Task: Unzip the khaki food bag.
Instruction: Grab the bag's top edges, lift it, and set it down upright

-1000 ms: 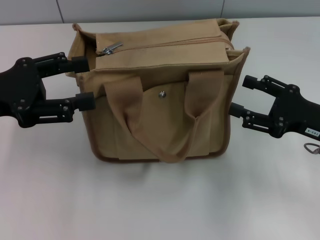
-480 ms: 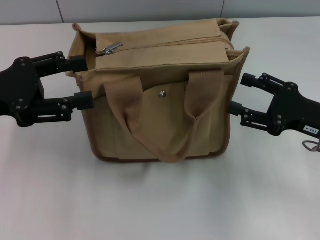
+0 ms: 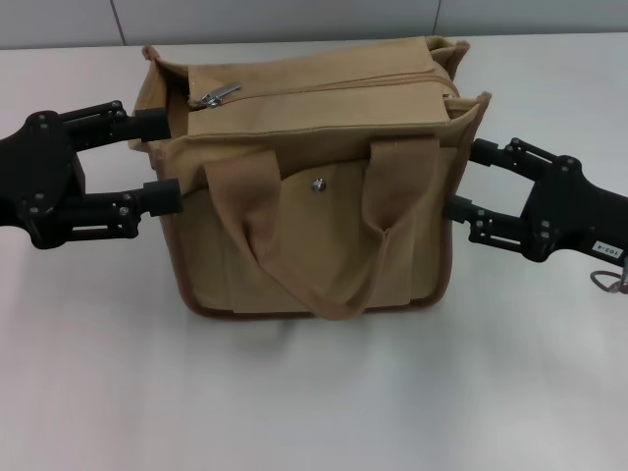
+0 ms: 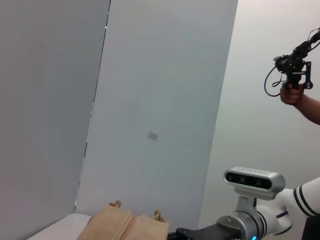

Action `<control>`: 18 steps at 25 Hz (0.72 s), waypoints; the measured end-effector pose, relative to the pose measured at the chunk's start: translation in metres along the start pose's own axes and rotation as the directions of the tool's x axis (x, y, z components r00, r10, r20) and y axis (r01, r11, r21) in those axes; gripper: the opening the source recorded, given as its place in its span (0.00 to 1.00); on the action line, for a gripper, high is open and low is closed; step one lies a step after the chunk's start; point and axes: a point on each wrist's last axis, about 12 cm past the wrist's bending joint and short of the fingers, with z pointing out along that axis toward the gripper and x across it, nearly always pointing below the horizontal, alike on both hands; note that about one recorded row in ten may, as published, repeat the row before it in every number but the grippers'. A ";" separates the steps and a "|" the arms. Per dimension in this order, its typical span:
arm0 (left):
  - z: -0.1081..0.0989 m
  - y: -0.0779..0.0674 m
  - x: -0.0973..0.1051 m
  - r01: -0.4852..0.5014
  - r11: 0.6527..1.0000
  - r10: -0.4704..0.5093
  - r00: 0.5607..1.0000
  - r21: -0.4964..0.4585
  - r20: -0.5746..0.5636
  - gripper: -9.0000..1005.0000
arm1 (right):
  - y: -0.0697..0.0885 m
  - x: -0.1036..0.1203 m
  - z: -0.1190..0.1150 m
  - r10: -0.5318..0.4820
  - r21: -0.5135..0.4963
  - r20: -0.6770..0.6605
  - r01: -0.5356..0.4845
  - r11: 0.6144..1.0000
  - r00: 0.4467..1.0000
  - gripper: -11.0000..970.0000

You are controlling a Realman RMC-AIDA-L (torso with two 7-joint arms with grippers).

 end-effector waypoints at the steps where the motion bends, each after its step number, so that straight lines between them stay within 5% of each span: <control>1: 0.000 0.000 0.000 0.000 1.000 0.000 1.000 0.000 0.000 0.77 | 0.000 -0.001 0.001 -0.001 -0.002 0.001 0.001 1.000 1.000 0.84; 18: -0.001 0.000 0.001 0.003 1.000 -0.003 1.000 -0.002 -0.003 0.76 | 0.000 -0.002 0.002 -0.004 -0.007 0.004 0.004 1.000 1.000 0.84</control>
